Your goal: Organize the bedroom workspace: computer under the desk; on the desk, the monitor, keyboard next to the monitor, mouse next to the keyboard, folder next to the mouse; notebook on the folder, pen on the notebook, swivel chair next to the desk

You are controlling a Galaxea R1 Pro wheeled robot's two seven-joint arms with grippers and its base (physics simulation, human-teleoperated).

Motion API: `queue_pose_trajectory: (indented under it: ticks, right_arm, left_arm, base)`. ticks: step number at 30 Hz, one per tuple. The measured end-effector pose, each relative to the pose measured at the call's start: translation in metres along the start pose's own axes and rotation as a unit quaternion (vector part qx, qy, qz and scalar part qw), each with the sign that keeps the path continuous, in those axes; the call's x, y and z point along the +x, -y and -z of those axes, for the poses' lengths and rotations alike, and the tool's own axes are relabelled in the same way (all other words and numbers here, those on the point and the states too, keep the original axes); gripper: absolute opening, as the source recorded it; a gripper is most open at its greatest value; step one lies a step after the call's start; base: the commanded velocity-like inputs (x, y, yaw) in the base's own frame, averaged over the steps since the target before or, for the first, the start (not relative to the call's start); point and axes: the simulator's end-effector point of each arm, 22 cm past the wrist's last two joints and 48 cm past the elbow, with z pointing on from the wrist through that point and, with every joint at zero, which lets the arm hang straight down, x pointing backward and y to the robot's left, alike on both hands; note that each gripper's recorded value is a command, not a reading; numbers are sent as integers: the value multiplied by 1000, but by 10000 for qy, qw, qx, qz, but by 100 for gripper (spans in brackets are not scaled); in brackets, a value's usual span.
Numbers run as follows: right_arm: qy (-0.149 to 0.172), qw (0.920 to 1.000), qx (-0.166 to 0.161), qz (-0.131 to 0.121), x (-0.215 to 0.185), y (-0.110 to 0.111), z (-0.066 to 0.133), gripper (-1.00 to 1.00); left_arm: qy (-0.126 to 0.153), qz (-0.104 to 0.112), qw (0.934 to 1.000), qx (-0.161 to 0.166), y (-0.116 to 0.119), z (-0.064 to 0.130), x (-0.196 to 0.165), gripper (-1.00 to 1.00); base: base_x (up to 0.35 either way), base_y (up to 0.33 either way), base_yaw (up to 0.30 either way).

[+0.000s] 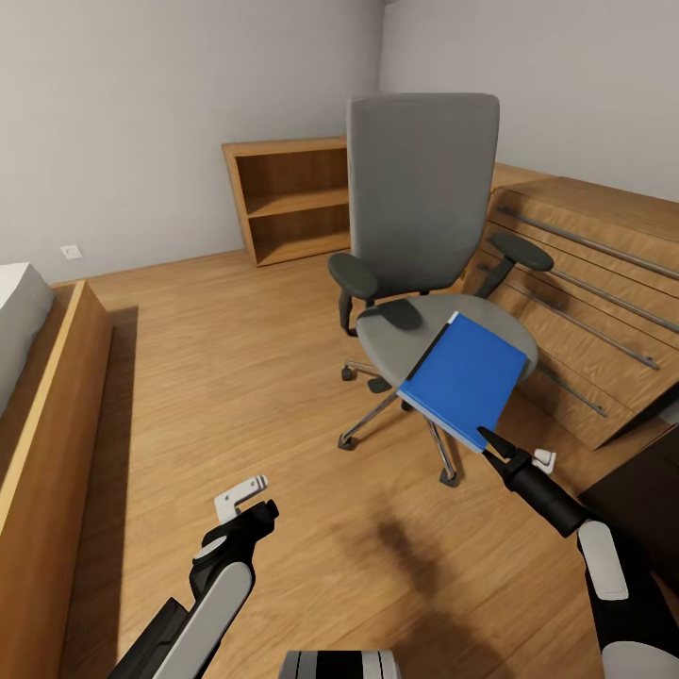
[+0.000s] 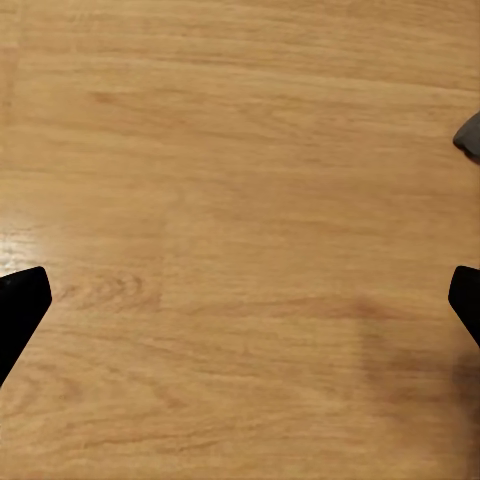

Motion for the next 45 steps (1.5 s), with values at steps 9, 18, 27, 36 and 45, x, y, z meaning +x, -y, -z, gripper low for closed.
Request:
queue_pose_trajectory:
  ticks: [9, 18, 27, 36, 45]
  right_arm:
    - [1, 10000, -21, 9, -1, -1, 0, 100]
    - [1, 10000, -14, 72, -5, -1, 3, 100]
    - [0, 10000, -14, 85, -6, -2, 3, 100]
    - [0, 10000, -13, 88, -7, -2, 3, 100]
    - [-6, 10000, -10, 90, -6, -2, 3, 100]
  left_arm:
    - [1, 2, 10000, -1, 0, 0, 0, 100]
    - [-13, -7, 10000, -33, -2, -1, 1, 100]
    - [-18, -11, 10000, -37, -2, -2, 2, 100]
    - [-20, -12, 10000, -27, -2, -2, 2, 100]
    - [-19, -13, 10000, -16, -1, -1, 2, 100]
  base:
    - [0, 0, 0]
    - [0, 0, 0]
    - [0, 0, 0]
    - [0, 0, 0]
    - [40, 17, 0]
